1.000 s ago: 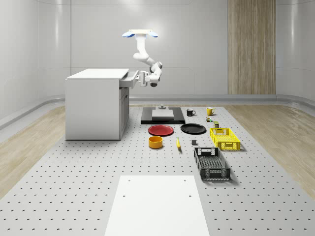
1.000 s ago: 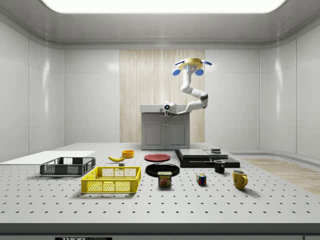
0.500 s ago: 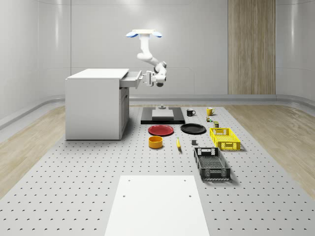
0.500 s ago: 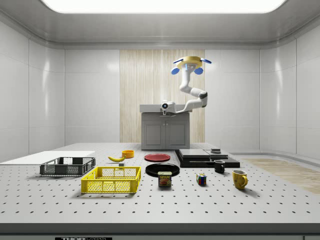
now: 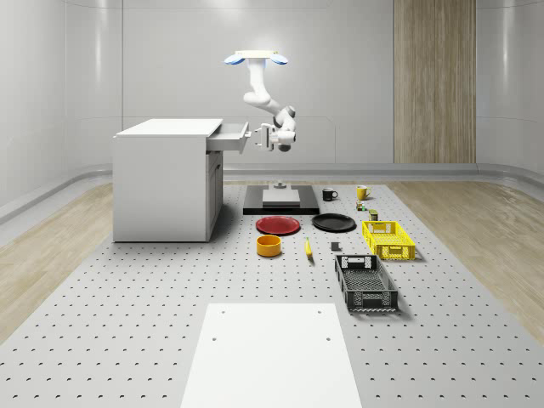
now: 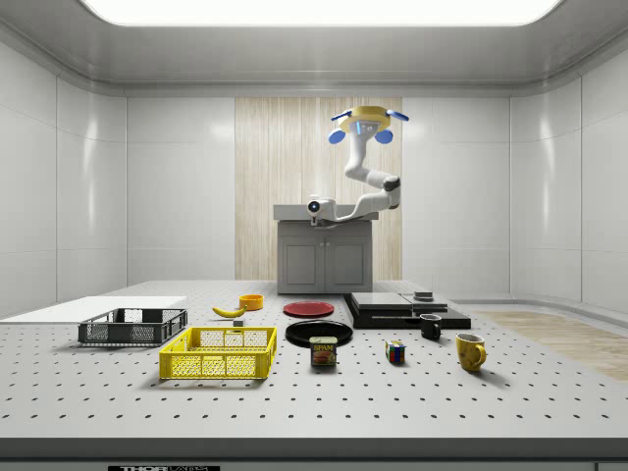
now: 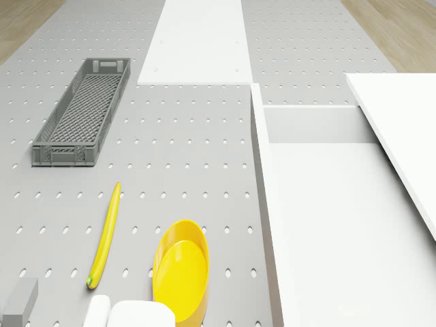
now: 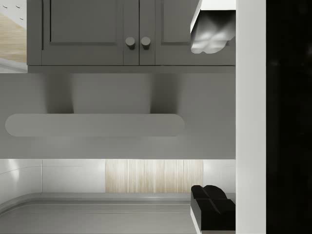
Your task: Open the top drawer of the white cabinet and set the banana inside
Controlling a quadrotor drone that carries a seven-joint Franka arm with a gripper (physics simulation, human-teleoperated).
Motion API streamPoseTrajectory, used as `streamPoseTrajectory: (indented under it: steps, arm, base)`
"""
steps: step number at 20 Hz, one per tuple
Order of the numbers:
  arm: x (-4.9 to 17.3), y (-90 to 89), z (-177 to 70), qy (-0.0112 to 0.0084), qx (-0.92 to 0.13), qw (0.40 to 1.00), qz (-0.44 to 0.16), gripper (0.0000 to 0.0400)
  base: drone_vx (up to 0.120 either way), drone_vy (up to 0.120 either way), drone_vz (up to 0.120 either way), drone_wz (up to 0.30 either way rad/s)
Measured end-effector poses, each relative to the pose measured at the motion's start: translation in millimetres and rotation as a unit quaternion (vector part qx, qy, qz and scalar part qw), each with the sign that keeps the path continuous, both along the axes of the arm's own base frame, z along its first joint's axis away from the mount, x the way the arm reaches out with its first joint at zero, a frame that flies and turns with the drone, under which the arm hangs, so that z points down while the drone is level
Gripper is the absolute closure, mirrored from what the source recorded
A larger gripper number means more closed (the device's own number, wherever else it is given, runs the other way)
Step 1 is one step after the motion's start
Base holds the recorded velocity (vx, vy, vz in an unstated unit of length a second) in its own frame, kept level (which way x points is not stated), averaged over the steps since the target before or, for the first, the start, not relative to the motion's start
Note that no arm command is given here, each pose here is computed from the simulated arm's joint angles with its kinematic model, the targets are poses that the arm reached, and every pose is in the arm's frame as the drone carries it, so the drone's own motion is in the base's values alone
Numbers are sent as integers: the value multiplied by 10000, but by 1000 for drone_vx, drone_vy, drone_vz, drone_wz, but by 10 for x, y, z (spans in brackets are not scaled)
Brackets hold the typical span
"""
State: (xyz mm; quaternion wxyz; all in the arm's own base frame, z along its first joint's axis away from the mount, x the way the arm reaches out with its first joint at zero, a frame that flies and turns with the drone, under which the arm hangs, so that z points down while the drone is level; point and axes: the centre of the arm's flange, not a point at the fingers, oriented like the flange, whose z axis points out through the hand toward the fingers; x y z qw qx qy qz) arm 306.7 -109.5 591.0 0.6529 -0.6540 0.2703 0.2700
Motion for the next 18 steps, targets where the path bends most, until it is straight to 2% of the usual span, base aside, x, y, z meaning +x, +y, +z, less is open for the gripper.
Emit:
streamPoseTrajectory:
  steps: [7, 8, 9, 13, 15, 18]
  arm:
    - [0, -2, -1, -1, 1, 10000, 0, 0]
    - [-2, -24, -2, 5, 90, 10000, 0, 0]
    - [0, -86, -85, 32, 749, 9972, 29, 0]
    - [4, 233, -659, -8, 3756, 9268, 43, 0]
    - [4, 423, -814, -16, 4780, 8784, 45, 0]
    - [4, 647, -930, -16, 5772, 8166, 40, 0]
  base:
    - [120, 120, 0, 0]
    - [120, 120, 0, 0]
    - [120, 120, 0, 0]
    - [120, 120, 0, 0]
    - [120, 120, 0, 0]
    - [120, 120, 0, 0]
